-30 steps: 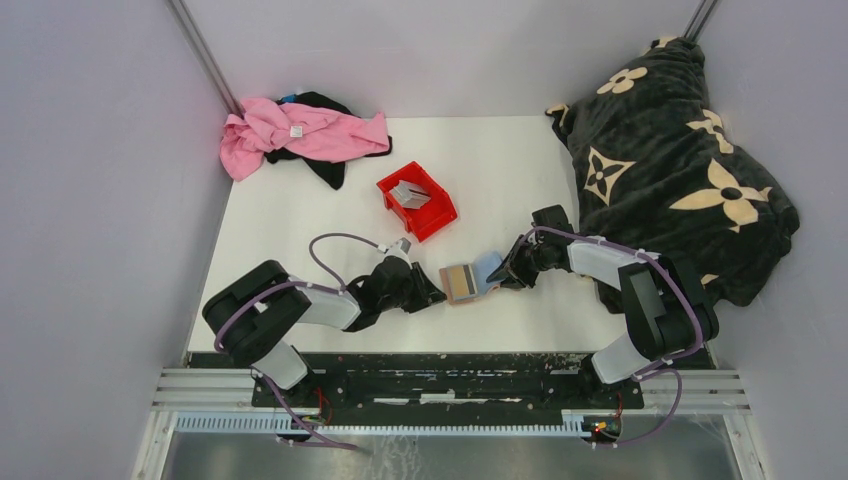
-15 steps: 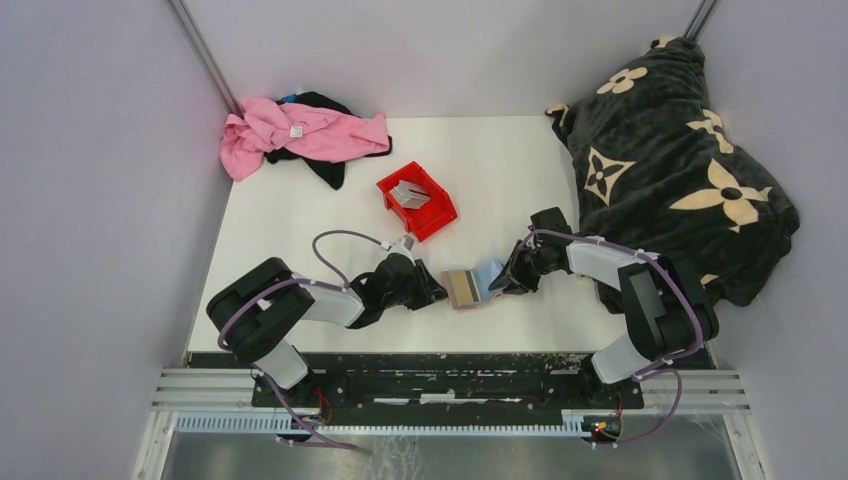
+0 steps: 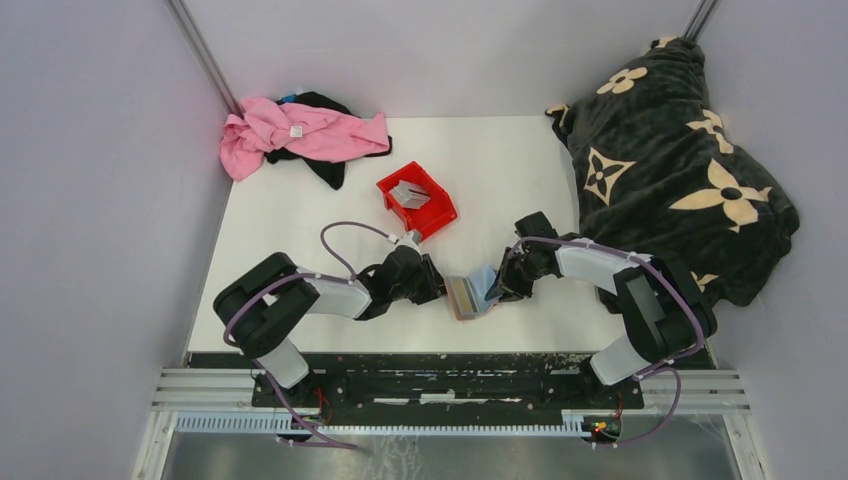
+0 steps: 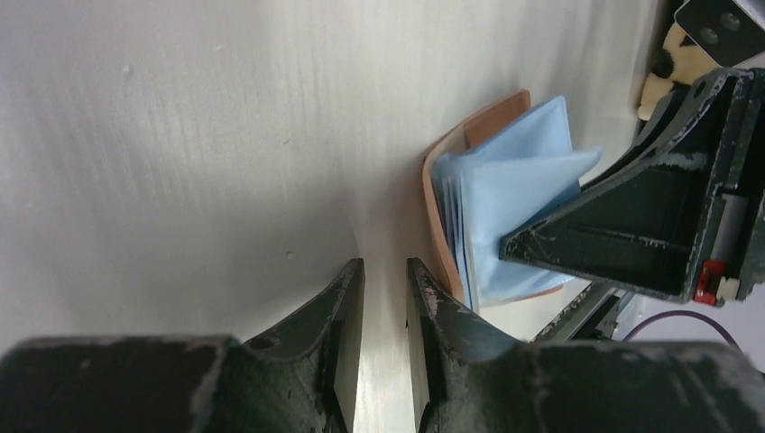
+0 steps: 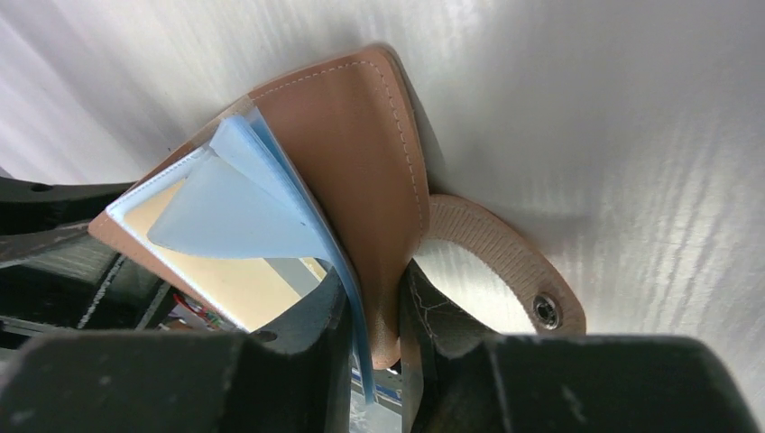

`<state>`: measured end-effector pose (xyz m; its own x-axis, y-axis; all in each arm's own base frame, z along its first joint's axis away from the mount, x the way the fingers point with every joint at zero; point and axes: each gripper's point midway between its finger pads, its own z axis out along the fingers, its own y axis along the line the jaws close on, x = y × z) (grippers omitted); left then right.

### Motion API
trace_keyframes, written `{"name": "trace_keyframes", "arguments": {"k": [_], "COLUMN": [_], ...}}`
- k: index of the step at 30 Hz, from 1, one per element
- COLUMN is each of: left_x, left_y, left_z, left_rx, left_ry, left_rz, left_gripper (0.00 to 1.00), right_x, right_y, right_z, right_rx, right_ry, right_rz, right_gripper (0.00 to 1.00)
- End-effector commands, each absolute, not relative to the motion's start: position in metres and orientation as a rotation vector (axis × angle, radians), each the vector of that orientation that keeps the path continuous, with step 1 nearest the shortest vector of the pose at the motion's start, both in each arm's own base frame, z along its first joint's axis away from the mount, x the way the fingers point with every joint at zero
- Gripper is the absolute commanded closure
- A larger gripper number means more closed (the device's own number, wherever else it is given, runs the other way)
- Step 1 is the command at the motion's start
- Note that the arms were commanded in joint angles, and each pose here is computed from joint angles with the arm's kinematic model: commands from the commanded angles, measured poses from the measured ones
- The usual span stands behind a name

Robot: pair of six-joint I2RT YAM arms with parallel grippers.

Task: Put the credit cards into the card holder
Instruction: Close the card holder at the center of the board.

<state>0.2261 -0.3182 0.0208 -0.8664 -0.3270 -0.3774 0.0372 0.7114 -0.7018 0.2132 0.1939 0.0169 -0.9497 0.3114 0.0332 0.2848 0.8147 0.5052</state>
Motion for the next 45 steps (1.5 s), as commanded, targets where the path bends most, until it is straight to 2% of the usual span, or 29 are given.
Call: {"name": "trace_keyframes", "arguments": {"k": [1, 6, 13, 32, 41, 45], "left_x": [0.232, 0.233, 0.232, 0.233, 0.227, 0.226], "left_y": [-0.325, -0.334, -0.343, -0.376, -0.395, -0.401], "left_z": [0.02, 0.028, 0.037, 0.072, 0.073, 0.07], "left_rx": [-0.12, -0.09, -0.048, 0.124, 0.209, 0.236], "left_ry": [2.446, 2.454, 2.462, 2.444, 2.458, 2.472], "left_rz": [-0.973, -0.992, -1.001, -0.973, -0.999, -1.0], "left_gripper": [0.68, 0.68, 0.69, 0.75, 0.79, 0.8], "right_x": [0.206, 0.206, 0.207, 0.208, 0.206, 0.206], "right_y": [0.193, 0.187, 0.18, 0.17, 0.161, 0.156], "right_z": [0.017, 0.018, 0.021, 0.035, 0.037, 0.039], "right_rx": [0.393, 0.328, 0.267, 0.182, 0.157, 0.154], "right_ry": [2.979, 2.983, 2.972, 2.925, 2.915, 2.904], "right_rz": [0.671, 0.574, 0.51, 0.462, 0.41, 0.381], "right_gripper": [0.9, 0.62, 0.45, 0.44, 0.32, 0.32]}}
